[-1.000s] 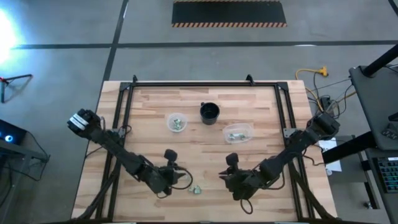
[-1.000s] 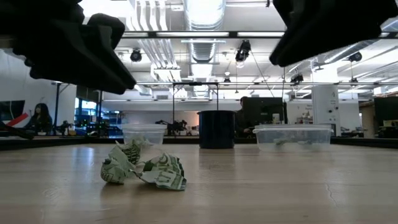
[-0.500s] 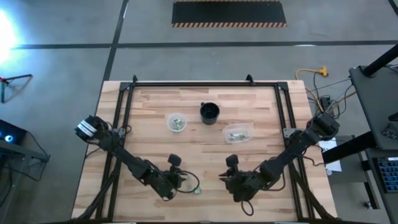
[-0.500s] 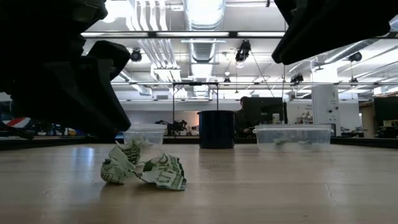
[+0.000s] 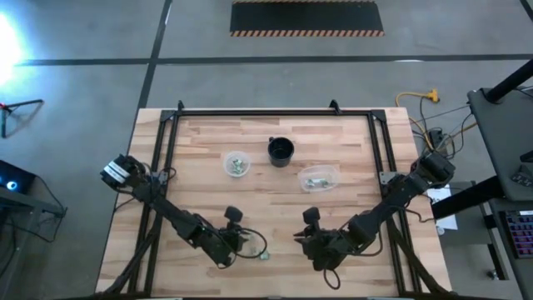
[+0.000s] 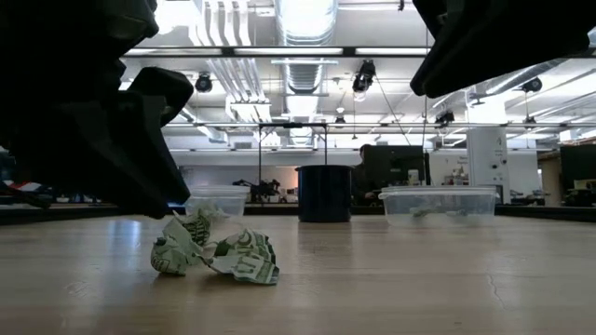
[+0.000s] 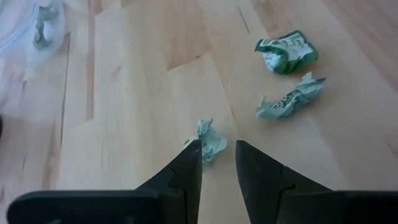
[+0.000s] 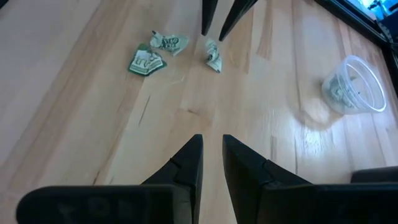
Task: Pick and place items into bin
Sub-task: Put the stevia packet into the left transparent bin
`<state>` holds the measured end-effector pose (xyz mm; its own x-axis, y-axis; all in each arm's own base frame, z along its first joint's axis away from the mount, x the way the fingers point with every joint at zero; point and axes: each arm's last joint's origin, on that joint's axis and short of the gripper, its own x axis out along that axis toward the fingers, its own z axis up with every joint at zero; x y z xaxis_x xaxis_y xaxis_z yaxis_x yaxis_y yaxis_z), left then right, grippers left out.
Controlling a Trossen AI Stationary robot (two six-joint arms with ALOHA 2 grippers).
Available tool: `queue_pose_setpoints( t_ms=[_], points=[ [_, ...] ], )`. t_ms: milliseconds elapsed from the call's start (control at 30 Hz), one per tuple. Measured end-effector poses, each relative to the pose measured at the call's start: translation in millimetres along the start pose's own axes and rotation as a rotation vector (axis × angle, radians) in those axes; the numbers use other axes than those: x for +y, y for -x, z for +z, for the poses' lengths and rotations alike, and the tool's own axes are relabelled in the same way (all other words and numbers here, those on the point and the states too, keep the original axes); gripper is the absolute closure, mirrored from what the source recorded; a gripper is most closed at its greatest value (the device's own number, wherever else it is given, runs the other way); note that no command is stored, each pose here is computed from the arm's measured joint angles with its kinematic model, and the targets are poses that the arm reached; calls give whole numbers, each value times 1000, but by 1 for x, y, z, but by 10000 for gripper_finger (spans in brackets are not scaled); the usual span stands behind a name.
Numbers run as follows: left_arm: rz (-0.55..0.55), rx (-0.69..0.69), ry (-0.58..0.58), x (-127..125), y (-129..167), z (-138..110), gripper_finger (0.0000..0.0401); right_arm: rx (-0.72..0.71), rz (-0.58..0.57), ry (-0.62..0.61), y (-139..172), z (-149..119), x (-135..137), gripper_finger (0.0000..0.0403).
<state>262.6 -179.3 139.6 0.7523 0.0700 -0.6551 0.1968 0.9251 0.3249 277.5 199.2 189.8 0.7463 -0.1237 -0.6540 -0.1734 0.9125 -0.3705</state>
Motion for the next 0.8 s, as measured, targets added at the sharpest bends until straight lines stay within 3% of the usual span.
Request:
queue_pose_setpoints(
  t_ms=[567, 800],
  points=[
    [31, -3, 14, 4, -2, -1, 320, -2, -1, -9, 0, 0, 0, 351],
    [35, 51, -19, -4, -19, -9, 320, -2, -1, -13, 0, 0, 0, 351]
  ],
)
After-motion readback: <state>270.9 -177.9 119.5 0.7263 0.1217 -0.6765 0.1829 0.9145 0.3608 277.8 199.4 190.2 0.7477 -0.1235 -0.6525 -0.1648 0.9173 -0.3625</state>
